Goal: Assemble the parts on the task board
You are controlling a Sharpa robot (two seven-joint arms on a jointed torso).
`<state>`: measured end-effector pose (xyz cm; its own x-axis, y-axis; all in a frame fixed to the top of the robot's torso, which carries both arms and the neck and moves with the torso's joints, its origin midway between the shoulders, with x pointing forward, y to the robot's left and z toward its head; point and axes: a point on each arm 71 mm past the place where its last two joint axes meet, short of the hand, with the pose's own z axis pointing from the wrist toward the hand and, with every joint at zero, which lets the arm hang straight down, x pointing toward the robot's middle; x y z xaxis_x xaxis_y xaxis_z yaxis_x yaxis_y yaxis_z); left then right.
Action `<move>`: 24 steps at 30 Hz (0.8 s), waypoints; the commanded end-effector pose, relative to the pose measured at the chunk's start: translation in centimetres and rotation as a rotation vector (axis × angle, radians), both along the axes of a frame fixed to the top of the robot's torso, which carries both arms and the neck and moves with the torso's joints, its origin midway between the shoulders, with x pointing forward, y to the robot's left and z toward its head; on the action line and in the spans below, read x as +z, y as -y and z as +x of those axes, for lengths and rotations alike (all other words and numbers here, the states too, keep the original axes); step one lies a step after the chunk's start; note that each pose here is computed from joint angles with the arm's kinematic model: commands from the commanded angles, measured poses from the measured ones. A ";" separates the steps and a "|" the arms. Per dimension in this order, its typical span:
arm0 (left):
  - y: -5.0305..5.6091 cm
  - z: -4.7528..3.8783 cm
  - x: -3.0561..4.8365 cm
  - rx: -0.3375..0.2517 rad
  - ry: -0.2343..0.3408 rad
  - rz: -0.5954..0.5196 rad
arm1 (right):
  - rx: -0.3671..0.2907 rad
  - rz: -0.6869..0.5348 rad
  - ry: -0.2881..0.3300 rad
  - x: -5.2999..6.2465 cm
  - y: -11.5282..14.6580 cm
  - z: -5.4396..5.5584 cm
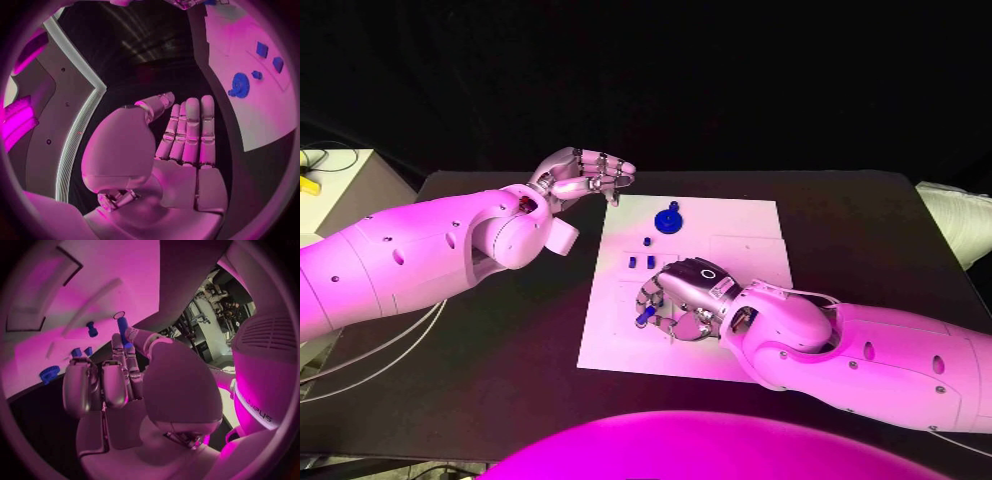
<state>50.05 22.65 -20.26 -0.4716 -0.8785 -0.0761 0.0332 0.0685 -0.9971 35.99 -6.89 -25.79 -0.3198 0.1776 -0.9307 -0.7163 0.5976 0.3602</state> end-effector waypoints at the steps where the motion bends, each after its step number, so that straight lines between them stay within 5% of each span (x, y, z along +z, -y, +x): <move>1: 0.3 -0.07 0.08 -0.017 -0.003 -0.014 | 0.014 -0.047 0.011 -0.3 -0.1 -0.1; 24: 0.1 -0.10 0.08 -0.015 -0.004 -0.013 | 0.006 -0.088 0.014 -1.5 -0.8 -0.2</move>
